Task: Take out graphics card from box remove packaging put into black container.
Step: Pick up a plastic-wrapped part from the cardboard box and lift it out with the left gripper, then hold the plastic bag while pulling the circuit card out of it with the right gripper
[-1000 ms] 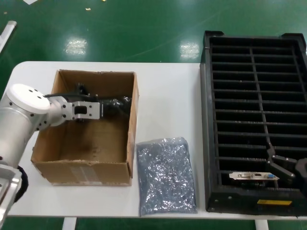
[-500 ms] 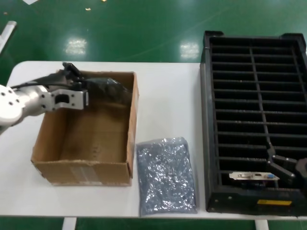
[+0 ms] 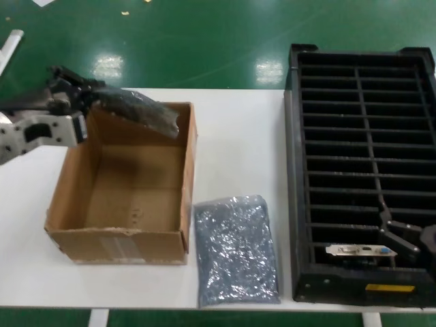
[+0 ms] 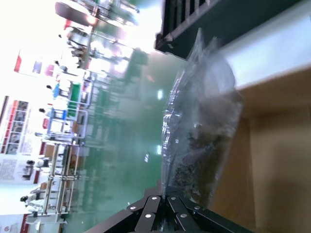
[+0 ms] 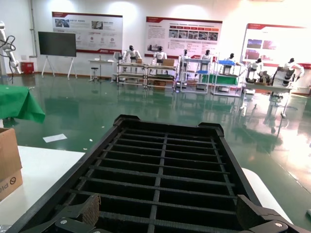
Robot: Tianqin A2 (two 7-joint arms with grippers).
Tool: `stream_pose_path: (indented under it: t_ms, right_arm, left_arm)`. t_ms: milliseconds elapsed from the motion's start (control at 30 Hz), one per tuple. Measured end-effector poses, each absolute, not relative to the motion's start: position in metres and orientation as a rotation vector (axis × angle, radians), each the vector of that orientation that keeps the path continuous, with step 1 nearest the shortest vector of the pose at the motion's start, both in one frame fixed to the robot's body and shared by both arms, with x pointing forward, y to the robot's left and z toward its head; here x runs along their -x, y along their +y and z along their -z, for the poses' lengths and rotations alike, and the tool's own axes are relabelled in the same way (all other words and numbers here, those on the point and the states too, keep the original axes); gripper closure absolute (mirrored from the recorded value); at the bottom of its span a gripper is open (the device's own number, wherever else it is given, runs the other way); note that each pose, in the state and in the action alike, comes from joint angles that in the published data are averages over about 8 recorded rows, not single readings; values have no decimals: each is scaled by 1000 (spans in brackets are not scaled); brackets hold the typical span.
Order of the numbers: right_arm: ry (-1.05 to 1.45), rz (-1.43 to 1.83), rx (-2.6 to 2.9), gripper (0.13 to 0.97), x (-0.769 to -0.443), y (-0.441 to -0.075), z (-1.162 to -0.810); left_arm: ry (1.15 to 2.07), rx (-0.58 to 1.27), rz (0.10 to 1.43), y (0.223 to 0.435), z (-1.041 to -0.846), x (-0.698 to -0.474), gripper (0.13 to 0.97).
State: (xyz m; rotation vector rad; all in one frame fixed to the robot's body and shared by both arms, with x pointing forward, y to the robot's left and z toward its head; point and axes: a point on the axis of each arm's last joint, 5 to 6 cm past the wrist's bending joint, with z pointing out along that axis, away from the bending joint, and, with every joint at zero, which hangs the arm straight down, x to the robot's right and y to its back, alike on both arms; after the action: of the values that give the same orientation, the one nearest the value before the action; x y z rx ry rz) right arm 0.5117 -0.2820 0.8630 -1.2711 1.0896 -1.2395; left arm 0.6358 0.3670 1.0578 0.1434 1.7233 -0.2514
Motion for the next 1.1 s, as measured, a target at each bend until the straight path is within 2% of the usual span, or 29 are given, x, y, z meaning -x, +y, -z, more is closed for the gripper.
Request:
stream_pose_path:
  t_ms: [200,433,733,1100]
  right_arm:
    - [1090,1240,1271,130,-512,-282,-863]
    - [1090,1240,1271,130,-512,-282,-863]
    - [1090,1240,1271,130,-512,-282,-863]
    - [1089,1239,1271,130,-512,-282,-863]
  left_arm:
    - [1707,-121,345,359,-1069,-590,959]
    - [1755,-95,465,347,-1061,-556,959]
    - [1829,-49,598,336,-1044,-534,959]
    - [1843,-48,622,332,-1039,-530,959]
